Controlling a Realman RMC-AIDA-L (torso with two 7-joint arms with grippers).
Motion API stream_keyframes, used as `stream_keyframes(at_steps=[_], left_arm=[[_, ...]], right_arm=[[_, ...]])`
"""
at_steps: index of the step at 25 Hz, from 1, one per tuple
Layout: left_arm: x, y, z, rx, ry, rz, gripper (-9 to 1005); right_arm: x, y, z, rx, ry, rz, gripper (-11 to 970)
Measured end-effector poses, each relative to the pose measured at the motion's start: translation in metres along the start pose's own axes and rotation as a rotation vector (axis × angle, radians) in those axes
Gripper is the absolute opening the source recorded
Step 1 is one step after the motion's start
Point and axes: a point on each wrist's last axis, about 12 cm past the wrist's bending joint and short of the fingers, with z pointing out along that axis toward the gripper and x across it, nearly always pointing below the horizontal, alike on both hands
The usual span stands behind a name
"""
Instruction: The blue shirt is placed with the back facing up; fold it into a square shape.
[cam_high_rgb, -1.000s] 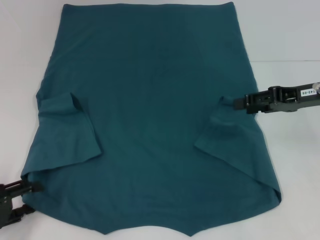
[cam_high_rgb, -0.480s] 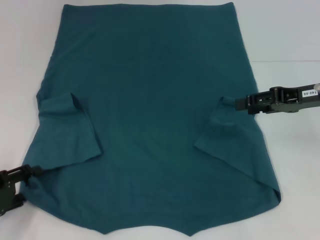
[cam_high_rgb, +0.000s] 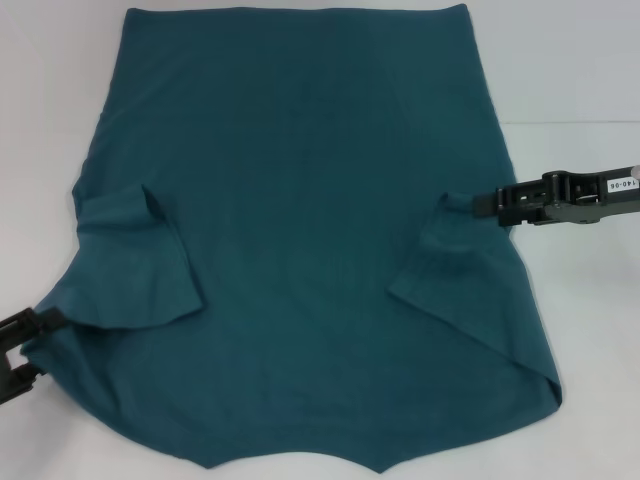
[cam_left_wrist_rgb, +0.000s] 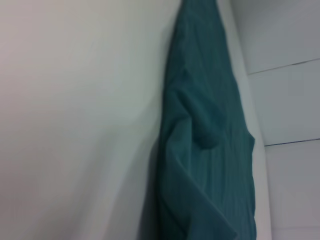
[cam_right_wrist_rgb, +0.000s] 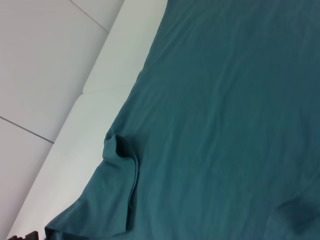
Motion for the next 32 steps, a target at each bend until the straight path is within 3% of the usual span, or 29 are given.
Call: stream_keyframes(at_steps=[10,19,32], left_arm=[[-0.004,0.008,0.006,-0.102,-0.009,-0.001,733],[-0.008,0.008,-0.002,-0.097,-0.040,0.003,732],[-0.010,0.001,0.015,-0.083,-0.008,0.020,691]], right_arm=[[-0.001,-0.001,0.000,0.008,-0.007,0.001,638],[0.002,-0.002,0.000,0.004,-0.004,0.007,637],[0.002,-0.003,0.000,0.007,-0.008,0.010,637]])
